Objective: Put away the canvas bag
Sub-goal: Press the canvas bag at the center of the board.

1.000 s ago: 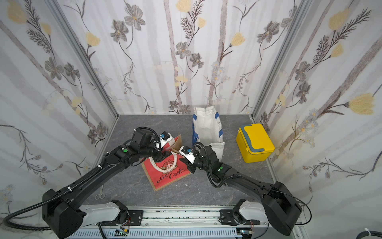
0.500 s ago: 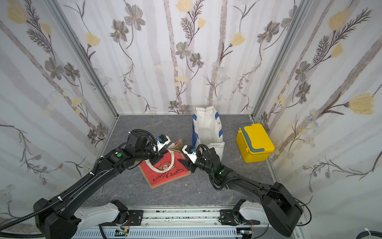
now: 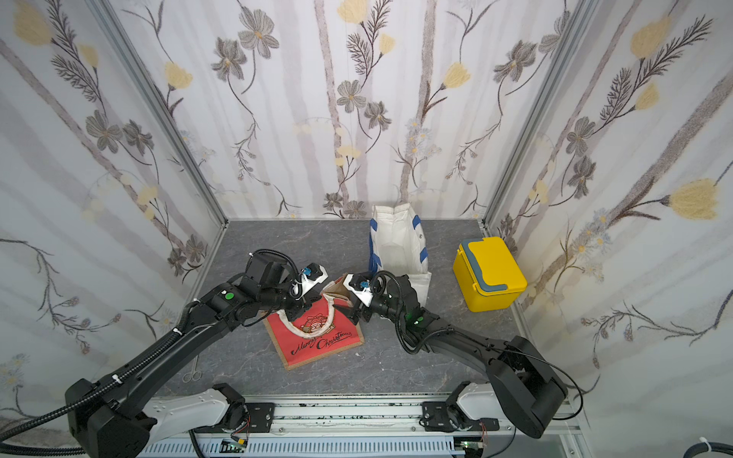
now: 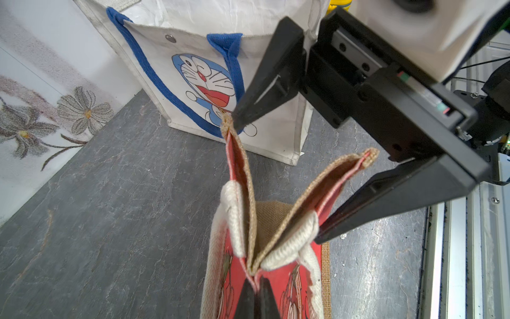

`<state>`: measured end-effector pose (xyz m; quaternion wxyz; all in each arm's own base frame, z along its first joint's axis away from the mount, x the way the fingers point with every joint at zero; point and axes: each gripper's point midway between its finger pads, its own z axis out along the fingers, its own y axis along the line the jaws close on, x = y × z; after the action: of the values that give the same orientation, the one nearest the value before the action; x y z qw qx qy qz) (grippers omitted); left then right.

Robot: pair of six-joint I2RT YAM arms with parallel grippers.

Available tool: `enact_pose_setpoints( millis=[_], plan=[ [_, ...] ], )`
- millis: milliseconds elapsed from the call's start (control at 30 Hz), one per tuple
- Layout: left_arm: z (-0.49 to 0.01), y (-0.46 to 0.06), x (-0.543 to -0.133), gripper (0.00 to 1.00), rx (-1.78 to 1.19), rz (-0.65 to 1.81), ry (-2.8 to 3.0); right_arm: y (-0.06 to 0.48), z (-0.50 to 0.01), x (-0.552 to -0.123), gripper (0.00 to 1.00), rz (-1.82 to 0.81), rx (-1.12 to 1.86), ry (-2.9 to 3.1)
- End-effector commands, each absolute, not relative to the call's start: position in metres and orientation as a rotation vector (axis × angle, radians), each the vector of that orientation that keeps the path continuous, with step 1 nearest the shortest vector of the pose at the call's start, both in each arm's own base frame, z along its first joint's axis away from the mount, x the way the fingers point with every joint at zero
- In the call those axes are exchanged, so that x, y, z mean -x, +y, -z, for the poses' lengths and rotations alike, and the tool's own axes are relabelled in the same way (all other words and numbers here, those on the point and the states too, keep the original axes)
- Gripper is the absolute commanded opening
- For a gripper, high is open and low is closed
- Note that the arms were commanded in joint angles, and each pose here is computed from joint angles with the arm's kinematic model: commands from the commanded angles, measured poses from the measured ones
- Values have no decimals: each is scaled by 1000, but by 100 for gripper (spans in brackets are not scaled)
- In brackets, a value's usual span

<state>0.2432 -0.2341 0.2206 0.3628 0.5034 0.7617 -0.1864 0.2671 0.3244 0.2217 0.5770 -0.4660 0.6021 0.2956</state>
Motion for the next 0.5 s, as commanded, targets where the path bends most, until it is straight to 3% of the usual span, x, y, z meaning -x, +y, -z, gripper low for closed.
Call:
enact_pose_setpoints(
  millis=[0,367,433,467],
  plan=[
    [-215,-235,-235,0,-1382,488,1928,329,-239,-272,100,-745,1131,1341],
    [-226,-231,-245,0,-1316,431,1897,346,-218,-255,98,-872,1318,1276],
    [-228,-228,-251,0,-1284,396,1903,345,-210,-259,89,-851,1320,1316],
    [-229,-226,-255,0,-1256,376,1913,345,-206,-261,75,-847,1320,1346]
  ],
)
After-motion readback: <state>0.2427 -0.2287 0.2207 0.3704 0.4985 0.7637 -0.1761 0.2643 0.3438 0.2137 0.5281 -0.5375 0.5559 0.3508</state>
